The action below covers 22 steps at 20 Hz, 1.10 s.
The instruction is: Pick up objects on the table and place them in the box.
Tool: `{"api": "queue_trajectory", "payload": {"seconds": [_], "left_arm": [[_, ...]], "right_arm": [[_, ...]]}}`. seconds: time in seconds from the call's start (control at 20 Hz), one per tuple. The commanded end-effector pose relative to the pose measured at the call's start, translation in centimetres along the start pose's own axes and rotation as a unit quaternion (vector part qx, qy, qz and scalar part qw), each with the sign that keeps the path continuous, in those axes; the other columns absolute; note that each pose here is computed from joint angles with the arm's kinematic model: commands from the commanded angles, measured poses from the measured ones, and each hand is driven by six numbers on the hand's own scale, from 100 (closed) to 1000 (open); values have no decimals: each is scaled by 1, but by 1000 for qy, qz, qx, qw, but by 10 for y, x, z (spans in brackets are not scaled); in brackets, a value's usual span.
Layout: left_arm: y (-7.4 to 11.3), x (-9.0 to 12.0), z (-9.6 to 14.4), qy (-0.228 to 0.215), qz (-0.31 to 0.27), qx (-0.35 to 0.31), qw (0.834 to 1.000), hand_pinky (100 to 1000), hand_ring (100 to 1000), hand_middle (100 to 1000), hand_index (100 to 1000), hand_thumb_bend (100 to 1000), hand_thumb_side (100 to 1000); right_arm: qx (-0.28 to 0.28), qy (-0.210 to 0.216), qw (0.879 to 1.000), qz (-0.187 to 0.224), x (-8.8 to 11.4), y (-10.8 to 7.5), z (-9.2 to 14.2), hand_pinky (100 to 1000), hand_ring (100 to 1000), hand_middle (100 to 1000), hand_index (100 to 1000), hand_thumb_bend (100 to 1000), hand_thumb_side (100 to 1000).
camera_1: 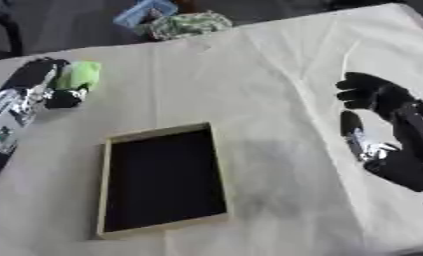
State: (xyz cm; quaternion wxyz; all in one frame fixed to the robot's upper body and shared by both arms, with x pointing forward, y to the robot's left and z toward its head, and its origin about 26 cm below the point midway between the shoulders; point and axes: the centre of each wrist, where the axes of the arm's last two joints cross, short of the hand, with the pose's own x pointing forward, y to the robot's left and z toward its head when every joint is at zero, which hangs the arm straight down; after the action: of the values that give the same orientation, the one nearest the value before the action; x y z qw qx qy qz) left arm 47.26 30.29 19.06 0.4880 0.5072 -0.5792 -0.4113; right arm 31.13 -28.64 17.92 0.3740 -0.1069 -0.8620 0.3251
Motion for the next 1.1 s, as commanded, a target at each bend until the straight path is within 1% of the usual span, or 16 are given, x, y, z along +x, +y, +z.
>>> {"api": "queue_trajectory", "payload": {"seconds": [0.05, 0.3, 0.4, 0.45, 0.6, 0.7, 0.75, 0.9, 1.0, 1.1], "left_arm": [[45, 0, 5, -46, -7, 38, 998, 655, 504, 483, 701, 100, 439], [91, 12, 35, -126, -3, 39, 991, 655, 504, 480, 699, 100, 436], [102, 17, 47, -141, 6, 36, 989, 655, 504, 480, 699, 100, 436], [105, 20, 50, -148, 8, 34, 988, 655, 505, 481, 699, 100, 439], [114, 37, 79, -219, 3, 16, 976, 659, 510, 484, 700, 100, 440], [119, 52, 95, -254, 1, 4, 967, 659, 511, 487, 700, 100, 441], [121, 57, 100, -265, 0, 0, 964, 659, 511, 487, 700, 100, 441], [121, 78, 117, -314, -10, -28, 949, 664, 519, 497, 705, 100, 444], [119, 87, 123, -331, -13, -48, 942, 665, 522, 500, 707, 100, 446], [115, 92, 125, -340, -15, -66, 938, 666, 524, 502, 708, 100, 448]], "right_arm": [[-3, -5, 1000, 8, 3, -6, -1, 785, 801, 804, 923, 100, 510], [-1, -4, 1000, 10, 2, -7, -1, 785, 801, 804, 923, 100, 509], [0, -5, 1000, 10, 3, -7, -1, 785, 801, 804, 923, 100, 509], [1, -6, 1000, 10, 3, -7, -1, 785, 801, 804, 923, 100, 509], [16, -16, 1000, 9, 5, -4, -5, 788, 802, 805, 924, 100, 508], [30, -23, 999, 8, 6, -3, -7, 789, 803, 805, 923, 100, 508], [34, -25, 999, 8, 7, -2, -7, 789, 803, 805, 923, 100, 508], [70, -43, 997, 7, 10, 2, -11, 793, 805, 807, 919, 100, 511], [100, -53, 994, 9, 11, 4, -13, 795, 806, 809, 919, 100, 514], [126, -61, 990, 9, 12, 6, -14, 796, 806, 809, 912, 100, 520]]}}
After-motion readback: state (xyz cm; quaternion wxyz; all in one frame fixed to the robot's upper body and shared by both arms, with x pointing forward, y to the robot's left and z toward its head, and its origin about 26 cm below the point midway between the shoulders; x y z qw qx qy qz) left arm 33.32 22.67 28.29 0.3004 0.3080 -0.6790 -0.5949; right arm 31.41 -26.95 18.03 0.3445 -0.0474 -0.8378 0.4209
